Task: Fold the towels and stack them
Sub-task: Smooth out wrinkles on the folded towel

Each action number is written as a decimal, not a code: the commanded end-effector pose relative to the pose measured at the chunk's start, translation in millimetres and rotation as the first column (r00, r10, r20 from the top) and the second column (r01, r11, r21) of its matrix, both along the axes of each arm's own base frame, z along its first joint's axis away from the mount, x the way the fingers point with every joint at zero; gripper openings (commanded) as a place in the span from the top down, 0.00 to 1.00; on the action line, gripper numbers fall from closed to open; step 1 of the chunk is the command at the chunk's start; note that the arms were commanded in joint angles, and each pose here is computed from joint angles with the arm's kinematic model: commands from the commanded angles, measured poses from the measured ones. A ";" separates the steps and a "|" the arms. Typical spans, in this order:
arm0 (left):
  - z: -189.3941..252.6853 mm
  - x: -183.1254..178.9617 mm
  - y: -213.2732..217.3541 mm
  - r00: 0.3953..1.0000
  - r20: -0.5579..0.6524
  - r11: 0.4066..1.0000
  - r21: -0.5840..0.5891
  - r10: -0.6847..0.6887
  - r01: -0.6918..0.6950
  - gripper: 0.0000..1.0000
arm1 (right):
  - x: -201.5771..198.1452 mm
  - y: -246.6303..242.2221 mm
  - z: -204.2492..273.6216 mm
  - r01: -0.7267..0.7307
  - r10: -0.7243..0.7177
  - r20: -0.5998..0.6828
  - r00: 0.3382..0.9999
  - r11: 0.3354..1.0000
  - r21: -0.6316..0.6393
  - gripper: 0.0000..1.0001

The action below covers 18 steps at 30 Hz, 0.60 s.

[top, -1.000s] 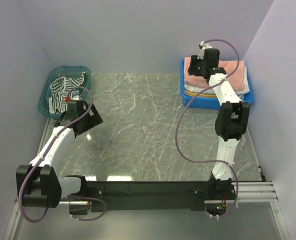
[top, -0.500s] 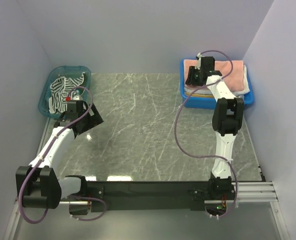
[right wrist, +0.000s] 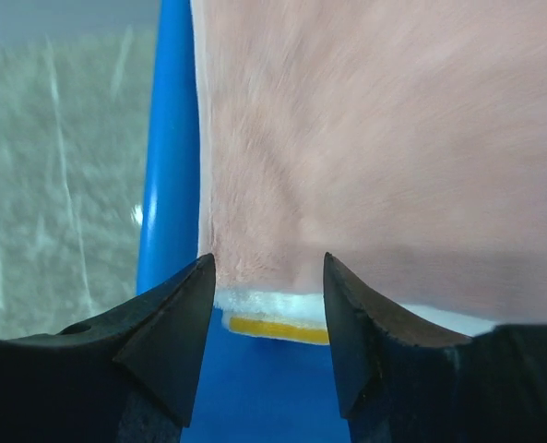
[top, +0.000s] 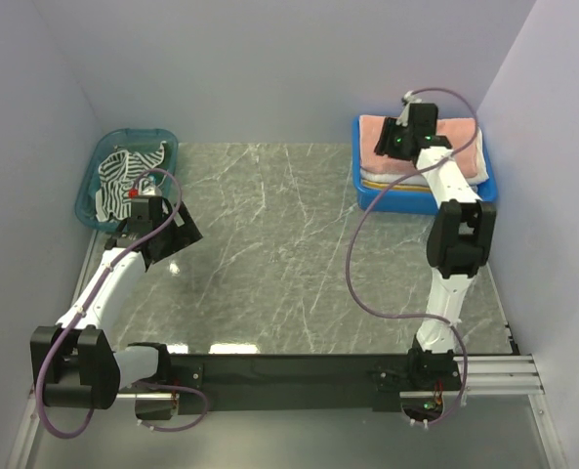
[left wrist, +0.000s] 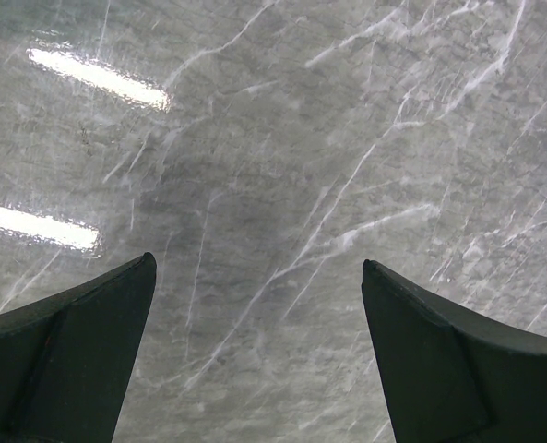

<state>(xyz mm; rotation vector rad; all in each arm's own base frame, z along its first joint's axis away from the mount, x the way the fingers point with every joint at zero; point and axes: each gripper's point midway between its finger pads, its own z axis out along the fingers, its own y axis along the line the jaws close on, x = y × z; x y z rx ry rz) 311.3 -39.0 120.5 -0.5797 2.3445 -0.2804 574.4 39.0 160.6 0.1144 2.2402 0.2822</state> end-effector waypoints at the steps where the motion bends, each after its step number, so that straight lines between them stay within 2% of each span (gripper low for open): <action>1: 10.7 3.9 0.0 0.999 0.051 1.000 0.003 -0.015 0.015 0.01 | 11.9 -71.2 99.6 0.228 -0.225 0.278 0.934 0.973 0.023 0.42; 8: 9.9 4.5 -0.3 0.999 0.049 1.000 0.002 -0.016 0.016 0.01 | 12.5 -162.9 69.9 0.468 -0.452 0.266 0.852 0.884 0.004 0.46; 14: 9.0 5.1 0.5 0.999 0.046 1.000 0.005 -0.013 0.012 0.01 | 6.7 -206.7 7.2 0.573 -0.569 0.145 0.810 0.820 0.018 0.47; 18: 8.5 5.2 0.5 0.999 0.043 1.000 0.005 -0.013 0.012 0.01 | -13.9 -237.5 -25.7 0.669 -0.668 0.072 0.741 0.743 0.018 0.47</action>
